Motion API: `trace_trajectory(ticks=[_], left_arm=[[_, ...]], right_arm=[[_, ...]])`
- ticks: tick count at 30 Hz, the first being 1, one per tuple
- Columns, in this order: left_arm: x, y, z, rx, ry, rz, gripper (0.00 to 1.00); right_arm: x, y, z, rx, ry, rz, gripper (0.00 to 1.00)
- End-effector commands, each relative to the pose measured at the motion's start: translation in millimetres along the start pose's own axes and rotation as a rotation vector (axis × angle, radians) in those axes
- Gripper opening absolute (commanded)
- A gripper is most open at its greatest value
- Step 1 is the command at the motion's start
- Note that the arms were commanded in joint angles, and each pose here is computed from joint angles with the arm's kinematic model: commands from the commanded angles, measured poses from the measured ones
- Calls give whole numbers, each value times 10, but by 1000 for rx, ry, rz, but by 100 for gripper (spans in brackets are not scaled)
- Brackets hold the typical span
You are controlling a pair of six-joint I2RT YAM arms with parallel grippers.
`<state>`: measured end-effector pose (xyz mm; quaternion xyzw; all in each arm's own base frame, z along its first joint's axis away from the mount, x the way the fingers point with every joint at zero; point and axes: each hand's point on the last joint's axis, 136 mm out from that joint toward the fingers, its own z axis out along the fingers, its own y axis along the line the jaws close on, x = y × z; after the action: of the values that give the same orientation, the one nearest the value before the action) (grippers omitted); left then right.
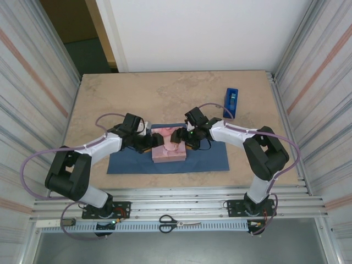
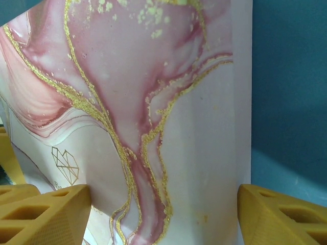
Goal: Wrap the gift box in paper
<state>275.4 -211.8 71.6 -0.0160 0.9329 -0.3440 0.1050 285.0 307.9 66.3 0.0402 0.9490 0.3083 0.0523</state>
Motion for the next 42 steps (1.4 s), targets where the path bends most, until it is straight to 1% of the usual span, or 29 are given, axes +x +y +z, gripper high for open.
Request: trace_trajectory(ticks=[1,4,6,9,14,16,22,24,26,28,31,36,39,42], left_arm=[[70,-31,-76,29,14,28,78],[34,-56,-113,53,4,44,77],[8,-78,-111,78,6,45,74],[-22,-177,-101,138,24,49,70],[-107,-282,-104,173,21,69,70],[-159,-338,-89,192,29,65,70],[-204,-271,-52,143,36,57,70],[-190,-288,-51,154,46,59,70],[-164,-236,-36,134,53,51,70],[-154,-199,-28,118,52,53,73],[-192,-158,-40,93,55,64,73],[-247,-192,-23,113,59,45,70],[-312,-249,-68,135,14,64,71],[-352,-289,-95,131,18,70,71]], right_arm=[[52,-4,62,9,8,15,74],[65,42,35,-1,1,13,72],[65,69,25,-11,-3,13,71],[42,118,-27,-23,-23,13,70],[-36,210,-125,-67,-76,-19,70],[-74,158,-108,-64,-74,7,69],[-90,156,-124,-66,-74,11,69],[-59,142,-114,-62,-72,12,69],[-21,136,-93,-63,-64,8,69],[22,160,-78,-67,-55,-3,70],[47,174,-64,-58,-61,-13,70],[-9,145,-56,-45,-85,0,69],[-87,233,-108,-93,-118,-6,69],[-164,305,-159,-114,-120,-4,69]])
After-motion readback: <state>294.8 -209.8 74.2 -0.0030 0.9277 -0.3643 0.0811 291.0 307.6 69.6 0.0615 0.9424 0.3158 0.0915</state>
